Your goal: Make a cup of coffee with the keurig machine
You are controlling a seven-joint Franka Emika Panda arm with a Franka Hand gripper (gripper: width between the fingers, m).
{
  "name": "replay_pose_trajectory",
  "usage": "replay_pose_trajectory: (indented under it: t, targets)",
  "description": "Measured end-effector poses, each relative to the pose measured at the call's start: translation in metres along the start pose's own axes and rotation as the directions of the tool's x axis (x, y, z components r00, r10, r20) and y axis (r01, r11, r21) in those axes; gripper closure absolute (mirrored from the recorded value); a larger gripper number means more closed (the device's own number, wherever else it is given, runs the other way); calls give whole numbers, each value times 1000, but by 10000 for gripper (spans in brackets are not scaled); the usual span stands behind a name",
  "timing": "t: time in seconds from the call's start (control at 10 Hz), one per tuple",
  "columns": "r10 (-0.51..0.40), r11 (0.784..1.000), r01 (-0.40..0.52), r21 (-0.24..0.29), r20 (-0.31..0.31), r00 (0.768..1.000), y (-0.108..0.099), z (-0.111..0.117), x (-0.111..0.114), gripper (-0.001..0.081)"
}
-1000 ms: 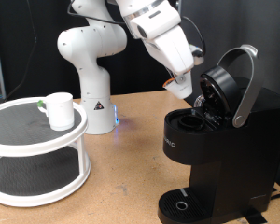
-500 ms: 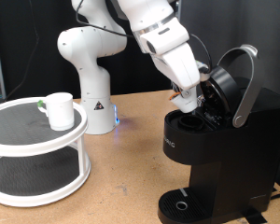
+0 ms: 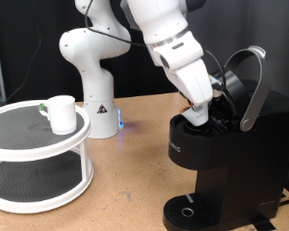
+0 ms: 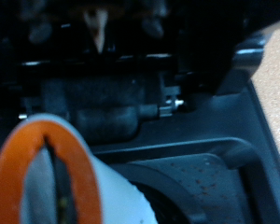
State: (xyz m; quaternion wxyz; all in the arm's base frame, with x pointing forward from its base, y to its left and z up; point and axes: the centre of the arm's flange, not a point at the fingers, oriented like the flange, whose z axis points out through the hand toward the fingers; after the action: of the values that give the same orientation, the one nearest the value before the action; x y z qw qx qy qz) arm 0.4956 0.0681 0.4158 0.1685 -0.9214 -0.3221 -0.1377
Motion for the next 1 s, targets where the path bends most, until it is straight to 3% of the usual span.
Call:
replay_pose_trajectory:
  t: [0.9, 1.0]
  targets:
    - [14, 1000, -13, -18, 51, 999, 6, 14, 7, 706]
    - [14, 1000, -14, -16, 54, 998, 6, 16, 6, 559]
